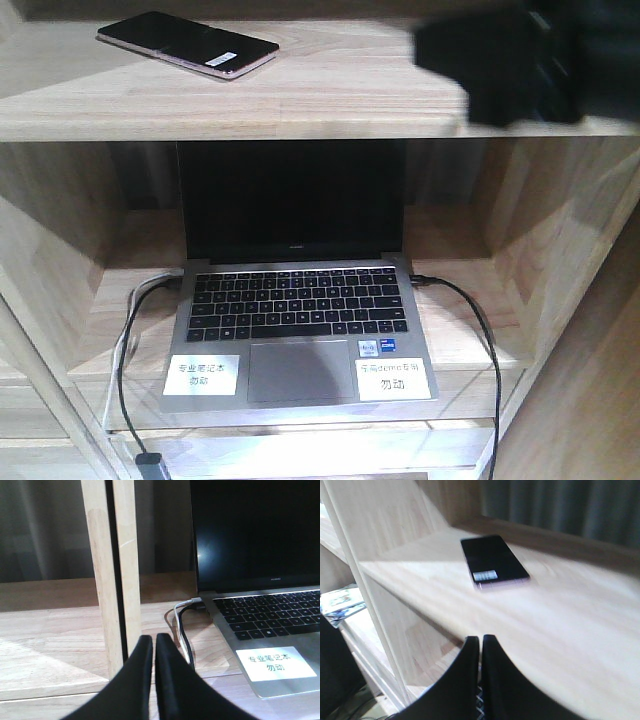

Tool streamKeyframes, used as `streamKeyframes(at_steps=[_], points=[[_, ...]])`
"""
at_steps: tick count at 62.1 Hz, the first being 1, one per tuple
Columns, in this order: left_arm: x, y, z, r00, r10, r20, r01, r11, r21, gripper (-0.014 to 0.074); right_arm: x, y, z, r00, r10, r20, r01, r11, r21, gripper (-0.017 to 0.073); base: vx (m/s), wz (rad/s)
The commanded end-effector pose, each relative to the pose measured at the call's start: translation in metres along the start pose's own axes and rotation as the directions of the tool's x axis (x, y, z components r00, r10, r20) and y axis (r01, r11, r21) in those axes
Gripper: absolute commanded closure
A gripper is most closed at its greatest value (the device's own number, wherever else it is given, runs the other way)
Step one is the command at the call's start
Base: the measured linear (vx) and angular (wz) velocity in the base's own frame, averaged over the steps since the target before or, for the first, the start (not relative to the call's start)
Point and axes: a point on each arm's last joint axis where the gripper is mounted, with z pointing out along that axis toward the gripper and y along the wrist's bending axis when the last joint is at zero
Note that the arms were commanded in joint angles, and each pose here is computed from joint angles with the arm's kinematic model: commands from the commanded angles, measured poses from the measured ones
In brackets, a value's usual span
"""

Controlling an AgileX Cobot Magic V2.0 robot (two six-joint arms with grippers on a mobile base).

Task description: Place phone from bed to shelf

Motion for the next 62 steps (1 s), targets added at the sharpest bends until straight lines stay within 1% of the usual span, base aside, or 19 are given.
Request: streamKeyframes(at_steps=[1, 17, 30, 40, 47, 62], points=[[-0.006, 0.001, 0.0, 0.997, -0.012, 0.075, 0.012, 1.0, -0.004, 0.0593, 0.002, 0.003, -0.023, 0.993, -0.006, 0.119, -0.001, 0.999, 0.053, 0.0565, 0.0, 0.0], [-0.006, 0.001, 0.0, 0.997, -0.012, 0.075, 0.012, 1.0, -0.004, 0.0593, 0.054, 0.009, -0.053, 0.994, 0.005, 0.109, -0.014, 0.997, 0.078, 0.0565, 0.0, 0.0], [-0.006, 0.001, 0.0, 0.997, -0.012, 0.075, 0.012, 1.0, -0.004, 0.0593, 0.09, 0.015, -0.073, 0.994, 0.006, 0.11, -0.015, 0.997, 0.082, 0.0565, 0.0, 0.0], [-0.006, 0.001, 0.0, 0.997, -0.012, 0.075, 0.012, 1.0, -0.004, 0.0593, 0.113, 0.016, -0.08, 0.995, 0.012, 0.101, -0.021, 0.996, 0.086, 0.0565, 0.0, 0.0], [-0.006, 0.001, 0.0, 0.997, -0.012, 0.075, 0.012, 1.0, -0.004, 0.0593, 0.121, 0.016, -0.082, 0.995, 0.014, 0.095, -0.022, 0.996, 0.086, 0.0565, 0.0, 0.0], [-0.006, 0.001, 0.0, 0.997, -0.012, 0.075, 0.012, 1.0, -0.004, 0.0593, 0.122, 0.017, -0.082, 0.996, 0.015, 0.086, -0.022, 0.997, 0.08, 0.0564, 0.0, 0.0]])
